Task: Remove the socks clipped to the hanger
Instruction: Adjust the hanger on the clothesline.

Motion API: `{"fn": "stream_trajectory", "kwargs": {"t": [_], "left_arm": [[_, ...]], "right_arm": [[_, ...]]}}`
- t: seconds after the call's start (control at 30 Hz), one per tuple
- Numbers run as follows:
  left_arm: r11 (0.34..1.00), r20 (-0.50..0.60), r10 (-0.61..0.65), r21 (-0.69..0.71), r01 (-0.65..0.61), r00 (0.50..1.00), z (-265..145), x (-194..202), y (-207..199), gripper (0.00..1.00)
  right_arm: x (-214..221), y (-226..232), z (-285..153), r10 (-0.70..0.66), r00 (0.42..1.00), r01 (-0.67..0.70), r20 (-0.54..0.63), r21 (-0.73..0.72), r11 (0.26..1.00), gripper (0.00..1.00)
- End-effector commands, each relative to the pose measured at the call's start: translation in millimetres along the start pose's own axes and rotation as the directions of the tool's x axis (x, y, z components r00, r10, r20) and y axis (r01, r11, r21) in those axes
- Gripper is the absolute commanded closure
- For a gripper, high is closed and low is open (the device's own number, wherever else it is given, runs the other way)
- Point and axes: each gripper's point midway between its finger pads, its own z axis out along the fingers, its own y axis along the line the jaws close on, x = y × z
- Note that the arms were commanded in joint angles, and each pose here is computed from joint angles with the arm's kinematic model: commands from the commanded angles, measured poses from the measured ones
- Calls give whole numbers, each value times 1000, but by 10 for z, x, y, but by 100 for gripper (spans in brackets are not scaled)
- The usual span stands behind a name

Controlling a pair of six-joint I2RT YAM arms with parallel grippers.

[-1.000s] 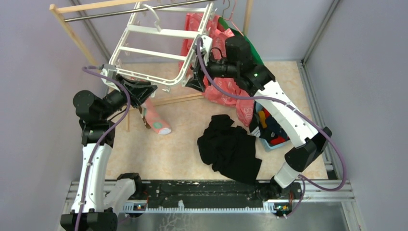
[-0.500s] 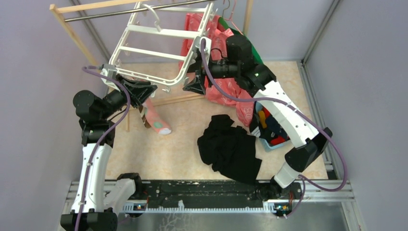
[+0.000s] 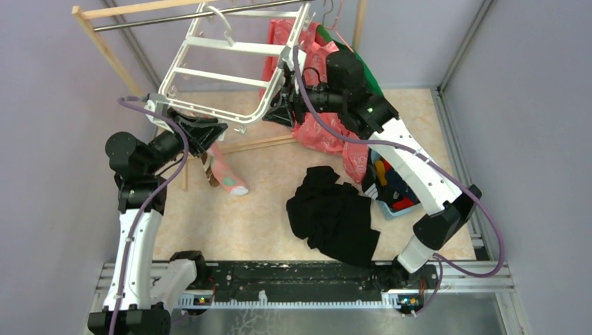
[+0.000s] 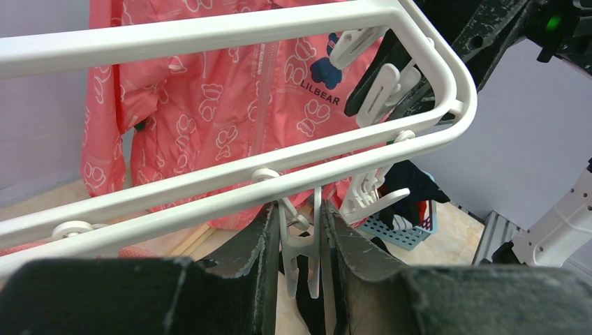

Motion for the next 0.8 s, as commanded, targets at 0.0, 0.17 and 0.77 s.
{"fn": "stream_trajectory", "kwargs": {"t": [0.0, 0.17, 0.77], "left_arm": [[998, -45, -34, 43, 36, 998, -49, 129, -111, 70], [999, -43, -30, 41, 32, 999, -54, 126, -115, 70], [999, -43, 29, -22, -30, 999, -115, 37, -74, 30]], "right_arm": [[-385, 99, -142, -37, 994, 33, 99, 36, 999, 69], [-359, 66, -166, -35, 995, 29, 94, 66, 997, 82], [-292, -229, -364, -42, 998, 25, 56, 274, 961, 100]]}}
